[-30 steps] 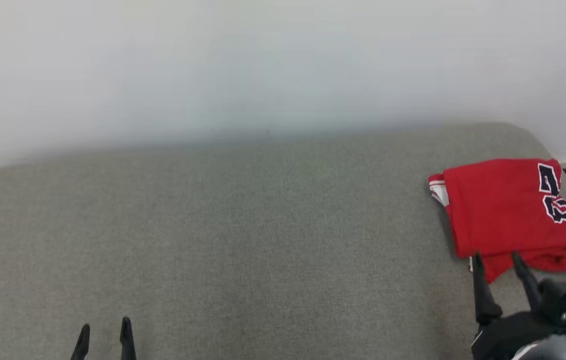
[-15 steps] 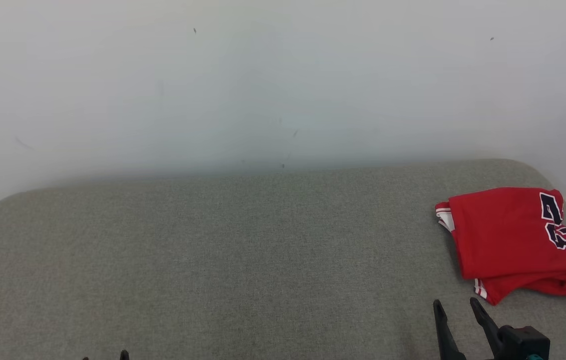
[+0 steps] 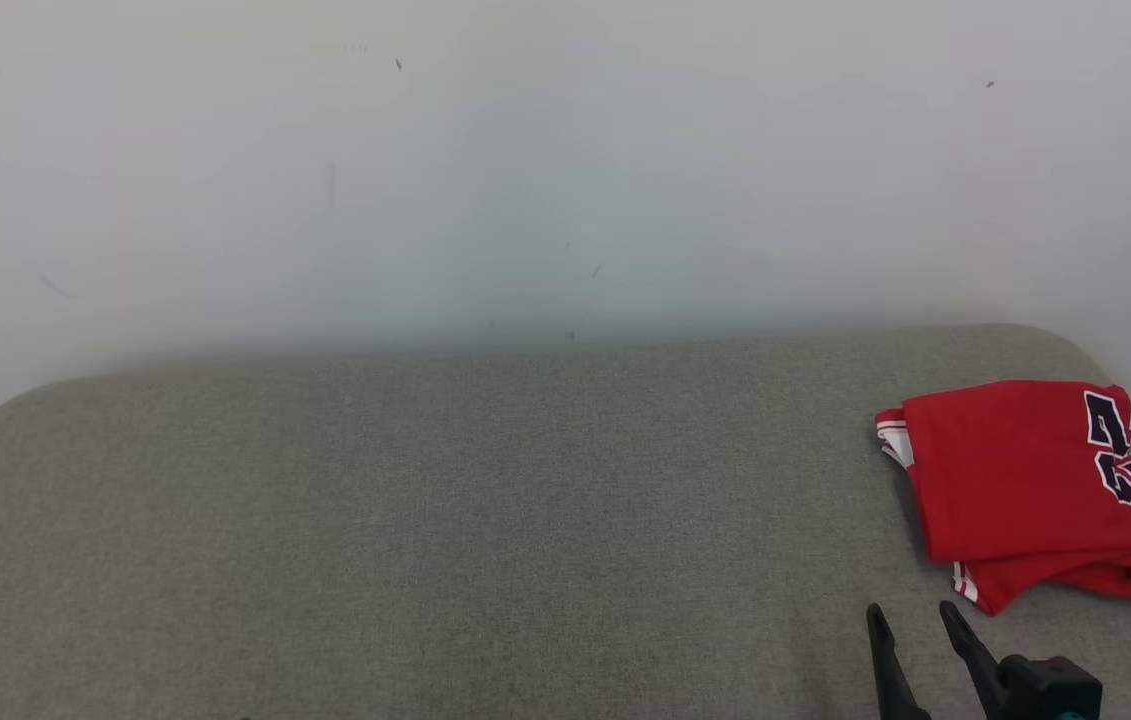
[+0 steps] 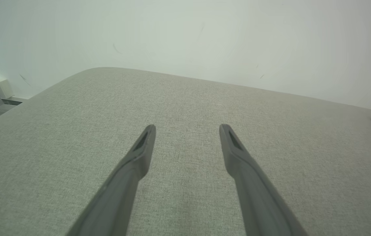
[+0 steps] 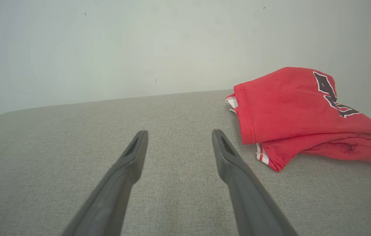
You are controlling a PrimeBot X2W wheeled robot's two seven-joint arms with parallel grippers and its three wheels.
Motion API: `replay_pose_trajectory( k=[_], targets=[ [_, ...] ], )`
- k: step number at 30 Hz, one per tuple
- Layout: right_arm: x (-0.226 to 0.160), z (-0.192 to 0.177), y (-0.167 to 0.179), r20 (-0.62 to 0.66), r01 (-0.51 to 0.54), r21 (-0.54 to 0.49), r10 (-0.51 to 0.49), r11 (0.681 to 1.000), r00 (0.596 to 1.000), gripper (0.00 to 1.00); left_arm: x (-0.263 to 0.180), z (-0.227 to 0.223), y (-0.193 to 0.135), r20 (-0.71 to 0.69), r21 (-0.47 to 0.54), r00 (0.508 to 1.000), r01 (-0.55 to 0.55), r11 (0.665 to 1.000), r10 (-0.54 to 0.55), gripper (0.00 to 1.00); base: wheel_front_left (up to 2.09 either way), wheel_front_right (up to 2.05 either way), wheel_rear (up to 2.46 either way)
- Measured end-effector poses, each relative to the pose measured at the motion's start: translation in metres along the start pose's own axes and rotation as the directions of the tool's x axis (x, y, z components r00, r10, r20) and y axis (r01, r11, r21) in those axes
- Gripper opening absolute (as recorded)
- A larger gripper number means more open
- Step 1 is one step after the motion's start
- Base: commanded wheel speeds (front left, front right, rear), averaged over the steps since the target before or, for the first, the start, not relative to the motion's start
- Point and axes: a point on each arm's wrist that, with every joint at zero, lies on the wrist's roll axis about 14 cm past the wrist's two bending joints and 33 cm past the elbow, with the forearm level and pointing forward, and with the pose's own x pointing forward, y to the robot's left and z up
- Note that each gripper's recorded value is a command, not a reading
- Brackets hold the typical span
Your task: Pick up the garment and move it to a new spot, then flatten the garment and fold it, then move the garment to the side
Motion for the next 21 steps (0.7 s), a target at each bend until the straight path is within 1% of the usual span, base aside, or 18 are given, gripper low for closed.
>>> replay_pose_trajectory(
  k=[8, 9, 16, 21],
  targets=[
    [0.0, -0.002, 0.002, -0.004, -0.005, 0.014, 0.005, 1.0, 1.0, 1.0, -0.001, 0.0, 0.002, 0.001, -0.004, 1.0, -0.007, 1.0, 0.007, 1.0, 0.0, 0.0, 0.0],
    [0.0, -0.002, 0.001, -0.003, -0.003, 0.016, 0.003, 1.0, 1.0, 0.0, -0.001, 0.0, 0.002, 0.002, -0.004, 1.0, -0.007, 1.0, 0.007, 0.0, 0.0, 0.0, 0.0],
    [-0.01, -0.032, -0.001, -0.1, 0.013, 0.038, -0.009, 0.999, 0.995, 0.0, -0.007, -0.021, 0.005, -0.07, -0.03, 0.997, -0.028, 0.999, 0.026, 0.0, 0.0, 0.0, 0.0],
    [-0.008, -0.031, -0.003, -0.098, 0.032, 0.136, -0.018, 0.99, 0.995, 0.0, -0.006, -0.024, 0.01, -0.095, -0.112, 0.994, -0.063, 0.992, 0.052, 0.0, 0.0, 0.0, 0.0]
  ],
)
